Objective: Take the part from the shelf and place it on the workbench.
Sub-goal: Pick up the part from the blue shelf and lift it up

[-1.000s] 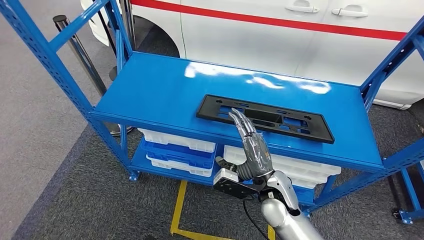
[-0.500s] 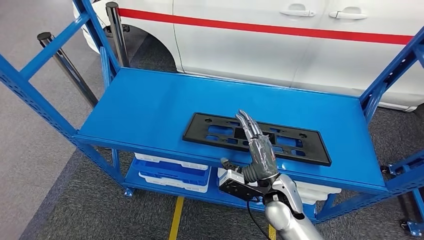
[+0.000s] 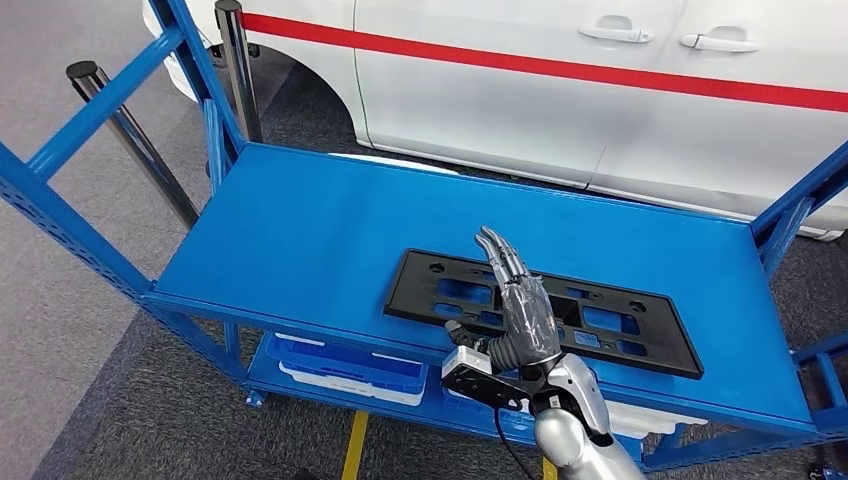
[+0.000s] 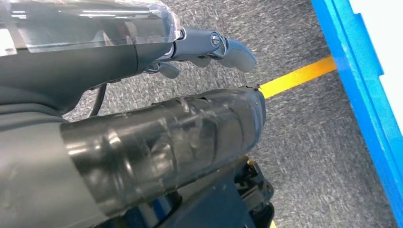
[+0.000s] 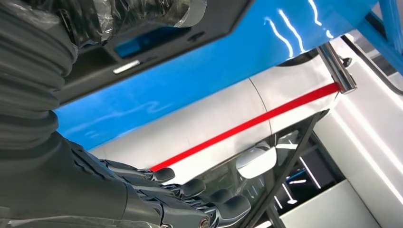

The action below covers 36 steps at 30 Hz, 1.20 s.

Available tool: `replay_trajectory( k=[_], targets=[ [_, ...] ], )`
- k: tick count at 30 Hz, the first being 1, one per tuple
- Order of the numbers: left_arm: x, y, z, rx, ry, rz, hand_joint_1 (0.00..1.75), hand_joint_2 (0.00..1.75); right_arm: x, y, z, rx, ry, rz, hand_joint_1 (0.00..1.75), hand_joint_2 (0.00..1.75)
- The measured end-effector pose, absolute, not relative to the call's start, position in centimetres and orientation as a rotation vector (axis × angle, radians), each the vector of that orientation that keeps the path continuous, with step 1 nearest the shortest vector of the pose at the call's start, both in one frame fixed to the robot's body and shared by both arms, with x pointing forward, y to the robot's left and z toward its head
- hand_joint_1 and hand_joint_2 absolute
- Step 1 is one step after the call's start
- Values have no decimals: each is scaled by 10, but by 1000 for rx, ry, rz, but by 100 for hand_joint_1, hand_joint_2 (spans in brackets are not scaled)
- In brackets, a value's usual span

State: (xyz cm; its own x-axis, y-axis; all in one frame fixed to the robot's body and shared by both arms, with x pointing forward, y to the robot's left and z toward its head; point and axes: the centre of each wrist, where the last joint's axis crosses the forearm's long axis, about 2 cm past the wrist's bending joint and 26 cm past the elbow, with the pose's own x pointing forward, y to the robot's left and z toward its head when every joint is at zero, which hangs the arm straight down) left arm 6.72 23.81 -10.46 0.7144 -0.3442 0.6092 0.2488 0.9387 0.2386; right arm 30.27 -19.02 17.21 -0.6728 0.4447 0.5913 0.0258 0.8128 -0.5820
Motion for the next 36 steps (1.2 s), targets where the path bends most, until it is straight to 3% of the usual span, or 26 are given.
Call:
replay_trajectory(
  k=[17,23,36],
  targets=[
    [68,236,-104,142,-703,-330,0,0,304,-199,170,-377,-2182,787,0,175],
    [67,238,-105,149,-702,-330,0,0,317,-252,159,-291,-1899,1142,0,175],
    [68,238,-104,149,-705,-331,0,0,323,-286,156,-351,-1800,1250,0,175]
  ],
)
